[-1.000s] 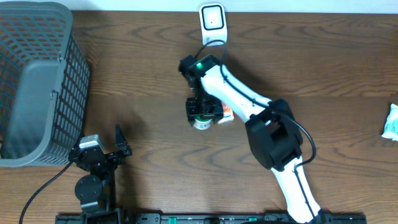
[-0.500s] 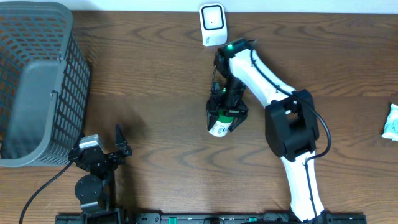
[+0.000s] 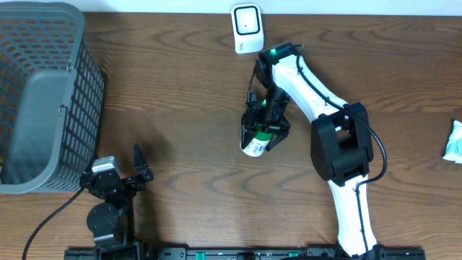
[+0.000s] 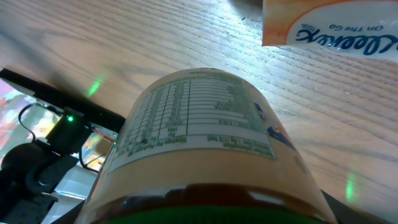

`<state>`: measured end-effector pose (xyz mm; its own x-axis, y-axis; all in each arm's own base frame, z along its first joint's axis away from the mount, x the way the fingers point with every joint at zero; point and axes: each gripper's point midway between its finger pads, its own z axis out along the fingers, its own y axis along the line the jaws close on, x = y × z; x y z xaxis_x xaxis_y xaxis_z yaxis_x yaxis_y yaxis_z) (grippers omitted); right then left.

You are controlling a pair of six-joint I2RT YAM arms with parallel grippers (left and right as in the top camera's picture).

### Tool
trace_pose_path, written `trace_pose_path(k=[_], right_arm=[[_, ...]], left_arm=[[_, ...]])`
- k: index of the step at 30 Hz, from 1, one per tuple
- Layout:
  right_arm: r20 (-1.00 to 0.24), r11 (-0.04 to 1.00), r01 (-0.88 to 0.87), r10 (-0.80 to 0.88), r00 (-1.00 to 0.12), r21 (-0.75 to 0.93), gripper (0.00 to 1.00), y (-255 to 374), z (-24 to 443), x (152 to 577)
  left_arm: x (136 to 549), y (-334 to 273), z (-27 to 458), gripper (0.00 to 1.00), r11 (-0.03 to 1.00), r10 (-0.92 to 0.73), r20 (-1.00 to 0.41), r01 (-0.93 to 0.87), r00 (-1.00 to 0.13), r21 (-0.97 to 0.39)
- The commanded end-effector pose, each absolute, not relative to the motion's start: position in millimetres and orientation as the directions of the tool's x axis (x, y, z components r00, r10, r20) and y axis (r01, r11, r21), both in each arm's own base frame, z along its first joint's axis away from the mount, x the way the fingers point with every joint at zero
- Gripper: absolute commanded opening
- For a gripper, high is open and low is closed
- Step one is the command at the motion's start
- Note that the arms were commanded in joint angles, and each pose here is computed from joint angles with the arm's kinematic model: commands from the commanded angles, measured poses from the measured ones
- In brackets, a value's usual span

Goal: Scan the item barcode
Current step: 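Raise the jar under the white scanner and hold it there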

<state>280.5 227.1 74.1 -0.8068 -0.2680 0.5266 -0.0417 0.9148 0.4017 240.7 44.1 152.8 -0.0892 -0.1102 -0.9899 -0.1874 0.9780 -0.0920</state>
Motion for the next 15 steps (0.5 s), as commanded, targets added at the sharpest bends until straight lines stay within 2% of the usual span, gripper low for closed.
trace_pose_path(k=[1,9,15], right_arm=[[0.514,0.889,-0.031,-0.293,-0.806,0.457,0.57,237.8,79.7,282.2],[0.447,0.869,-0.059,-0.31,-0.839,0.492,0.57,243.9,98.7,291.2],[0.265,0.828,-0.154,-0.341,-0.902,0.539,0.56,250.0,151.5,306.2]], left_arm=[[240.5,42.0,137.8,0.98,0.98,-0.112,-0.985,-0.181,-0.132,-0.087],[240.5,42.0,137.9,0.98,0.98,-0.112,-0.985,-0.181,-0.132,-0.087],[240.5,42.0,137.8,0.98,0.98,-0.112,-0.985,-0.181,-0.132,-0.087]])
